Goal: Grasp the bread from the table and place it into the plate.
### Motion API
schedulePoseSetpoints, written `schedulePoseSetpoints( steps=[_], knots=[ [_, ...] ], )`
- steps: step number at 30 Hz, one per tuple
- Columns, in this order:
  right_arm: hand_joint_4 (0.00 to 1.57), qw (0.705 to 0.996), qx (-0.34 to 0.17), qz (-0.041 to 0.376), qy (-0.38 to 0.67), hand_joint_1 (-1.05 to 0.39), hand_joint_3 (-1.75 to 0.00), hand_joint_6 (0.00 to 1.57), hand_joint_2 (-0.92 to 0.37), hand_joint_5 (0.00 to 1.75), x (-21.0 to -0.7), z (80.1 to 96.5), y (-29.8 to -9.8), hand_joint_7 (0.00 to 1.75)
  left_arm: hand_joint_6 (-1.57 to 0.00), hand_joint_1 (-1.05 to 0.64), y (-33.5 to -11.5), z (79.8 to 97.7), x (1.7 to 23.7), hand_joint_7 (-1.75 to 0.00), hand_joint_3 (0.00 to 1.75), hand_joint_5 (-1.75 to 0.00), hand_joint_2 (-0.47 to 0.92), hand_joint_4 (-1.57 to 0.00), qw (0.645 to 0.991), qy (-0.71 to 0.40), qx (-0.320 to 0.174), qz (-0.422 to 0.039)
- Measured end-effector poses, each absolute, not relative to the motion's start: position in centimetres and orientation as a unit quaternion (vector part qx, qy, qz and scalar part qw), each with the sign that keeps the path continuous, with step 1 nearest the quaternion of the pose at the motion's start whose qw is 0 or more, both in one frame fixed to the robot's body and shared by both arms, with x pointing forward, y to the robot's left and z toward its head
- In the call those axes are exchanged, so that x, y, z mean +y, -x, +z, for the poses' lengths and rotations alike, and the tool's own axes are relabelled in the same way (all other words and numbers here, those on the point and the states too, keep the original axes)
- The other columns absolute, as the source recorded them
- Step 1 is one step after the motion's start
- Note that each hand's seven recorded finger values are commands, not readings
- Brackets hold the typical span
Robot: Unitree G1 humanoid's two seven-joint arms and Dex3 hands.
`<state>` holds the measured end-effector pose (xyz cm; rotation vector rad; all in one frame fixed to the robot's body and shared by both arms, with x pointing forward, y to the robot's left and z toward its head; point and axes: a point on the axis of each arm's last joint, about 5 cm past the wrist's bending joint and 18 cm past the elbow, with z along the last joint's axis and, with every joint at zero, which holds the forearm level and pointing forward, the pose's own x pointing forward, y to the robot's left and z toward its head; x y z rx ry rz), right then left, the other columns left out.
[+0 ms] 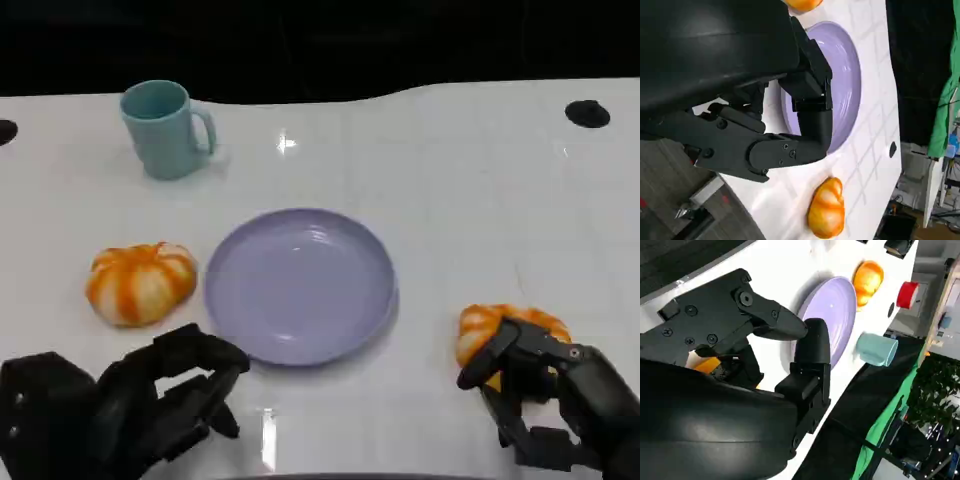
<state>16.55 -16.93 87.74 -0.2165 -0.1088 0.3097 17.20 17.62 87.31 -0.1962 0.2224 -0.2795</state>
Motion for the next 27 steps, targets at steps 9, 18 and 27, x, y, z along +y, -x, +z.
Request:
schedulePoseSetpoints(
  steps=[9,18,27],
  knots=[
    [0.84,0.981,-0.055,0.154,0.107,-0.28,-0.89,0.67,-0.67,1.75,-16.93,87.74,-16.64,1.5,-0.65,-0.43,-17.22,87.32,17.62,-1.27,0.42,-1.74,0.92,-0.61,0.979,0.097,0.11,-0.139],
    [0.84,0.981,-0.054,0.154,0.108,-0.28,-0.89,0.67,-0.67,1.75,-16.94,87.71,-16.67,1.5,-0.64,-0.42,-17.22,87.31,17.61,-1.27,0.43,-1.74,0.92,-0.61,0.979,0.097,0.112,-0.139],
    [0.81,0.98,-0.059,0.155,0.108,-0.27,-0.88,0.69,-0.67,1.75,-16.93,87.72,-16.73,1.39,-0.64,-0.43,-17.22,87.31,17.62,-1.28,0.43,-1.74,0.92,-0.61,0.979,0.098,0.112,-0.139]
  ],
)
